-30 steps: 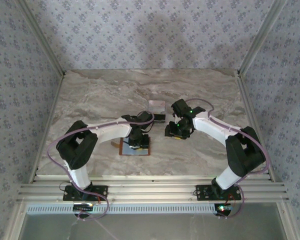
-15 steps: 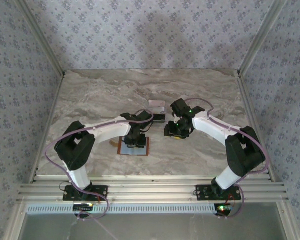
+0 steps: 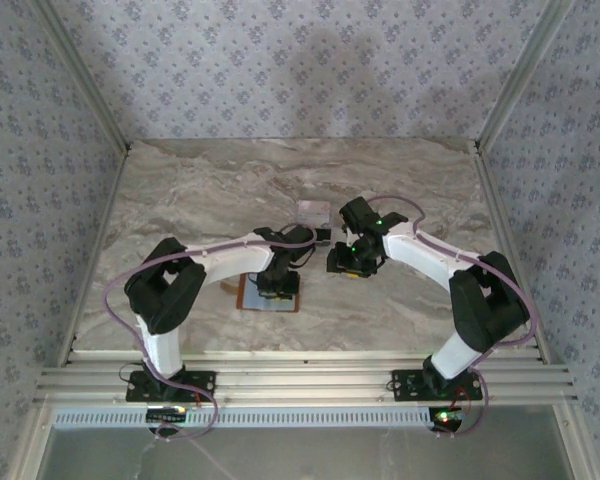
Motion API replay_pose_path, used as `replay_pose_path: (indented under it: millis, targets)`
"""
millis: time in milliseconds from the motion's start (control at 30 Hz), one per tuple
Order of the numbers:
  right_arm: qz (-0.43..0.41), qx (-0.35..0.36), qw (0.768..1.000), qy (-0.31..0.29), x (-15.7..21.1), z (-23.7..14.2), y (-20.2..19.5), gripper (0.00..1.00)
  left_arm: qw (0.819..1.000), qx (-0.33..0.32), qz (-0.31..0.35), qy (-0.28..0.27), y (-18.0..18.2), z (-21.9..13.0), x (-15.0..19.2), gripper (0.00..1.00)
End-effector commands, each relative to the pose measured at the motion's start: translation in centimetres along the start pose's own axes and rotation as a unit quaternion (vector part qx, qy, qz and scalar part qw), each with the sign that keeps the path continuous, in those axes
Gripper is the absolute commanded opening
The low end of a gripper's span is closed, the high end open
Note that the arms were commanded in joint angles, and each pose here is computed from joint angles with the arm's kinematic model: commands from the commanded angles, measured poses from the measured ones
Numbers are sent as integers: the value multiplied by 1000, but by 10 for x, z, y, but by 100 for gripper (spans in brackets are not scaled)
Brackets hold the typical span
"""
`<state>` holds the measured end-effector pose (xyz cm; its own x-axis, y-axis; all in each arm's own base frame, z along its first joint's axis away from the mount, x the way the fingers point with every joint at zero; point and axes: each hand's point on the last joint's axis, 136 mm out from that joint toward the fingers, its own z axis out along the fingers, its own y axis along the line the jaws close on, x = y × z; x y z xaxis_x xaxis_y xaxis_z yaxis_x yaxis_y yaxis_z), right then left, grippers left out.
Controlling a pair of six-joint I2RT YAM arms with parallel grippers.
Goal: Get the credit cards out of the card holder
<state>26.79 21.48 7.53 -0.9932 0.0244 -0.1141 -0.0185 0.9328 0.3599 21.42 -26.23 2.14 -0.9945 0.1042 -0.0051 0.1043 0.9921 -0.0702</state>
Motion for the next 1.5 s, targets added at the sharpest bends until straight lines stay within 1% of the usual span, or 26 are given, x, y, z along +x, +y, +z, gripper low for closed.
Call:
replay_pose_path:
  millis: [0,167,333,467,567,633,700,733,767,833,867,900,933,967,1000,1033,1067,1133,1233,1300,1333,1367,1433,1467]
  targets:
    - [-4,4,1000,10,4,-1,0,49,999,10,19,44,-12,21,15,18]
    - [4,9,1000,3,4,-7,-6,49,997,46,51,42,-46,19,13,18]
    - [17,17,1000,-14,-2,-19,-23,49,995,75,63,12,-72,-2,-1,18]
    - [23,28,999,-33,-10,-32,-44,50,992,92,66,-46,-78,-37,-24,19]
    - [13,39,998,-46,-17,-40,-62,55,988,78,74,-109,-65,-65,-45,23]
    - [6,64,996,-60,-23,-44,-79,62,986,66,65,-137,-48,-78,-58,26]
    - [6,86,993,-76,-31,-50,-99,71,983,56,57,-164,-25,-87,-71,34]
    - [3,93,992,-84,-35,-51,-106,77,982,41,49,-179,-10,-90,-77,37]
    - [3,100,990,-95,-40,-54,-115,84,980,17,40,-196,9,-93,-83,42]
    - [2,120,986,-115,-51,-58,-133,97,973,-40,20,-224,52,-96,-96,50]
    - [7,132,983,-126,-56,-60,-143,100,970,-68,9,-235,74,-98,-101,54]
    - [15,144,980,-134,-61,-62,-154,100,964,-97,-3,-247,97,-100,-107,59]
    - [18,152,978,-143,-66,-63,-162,100,960,-121,-17,-251,118,-101,-109,70]
    - [23,160,975,-155,-73,-64,-172,100,955,-134,-36,-261,137,-102,-115,79]
    - [31,167,972,-165,-77,-65,-182,100,951,-145,-54,-267,157,-104,-118,90]
    - [41,183,966,-178,-82,-68,-194,100,945,-161,-68,-278,175,-106,-120,96]
    - [46,200,959,-193,-87,-70,-204,98,938,-178,-81,-286,192,-109,-121,99]
    - [42,234,944,-228,-96,-72,-224,97,921,-219,-103,-305,226,-114,-122,100]
    - [24,242,931,-272,-110,-71,-235,96,895,-263,-131,-336,266,-119,-122,99]
    - [11,244,916,-319,-120,-70,-237,95,882,-265,-133,-366,281,-120,-126,97]
    - [4,245,908,-340,-123,-69,-238,94,881,-261,-126,-375,285,-117,-126,96]
    - [4,250,905,-345,-124,-72,-239,94,878,-255,-116,-389,290,-114,-127,96]
    - [-11,250,886,-391,-132,-82,-234,93,870,-228,-90,-429,290,-110,-132,97]
    - [-11,249,879,-406,-133,-86,-234,93,860,-214,-86,-455,291,-110,-134,98]
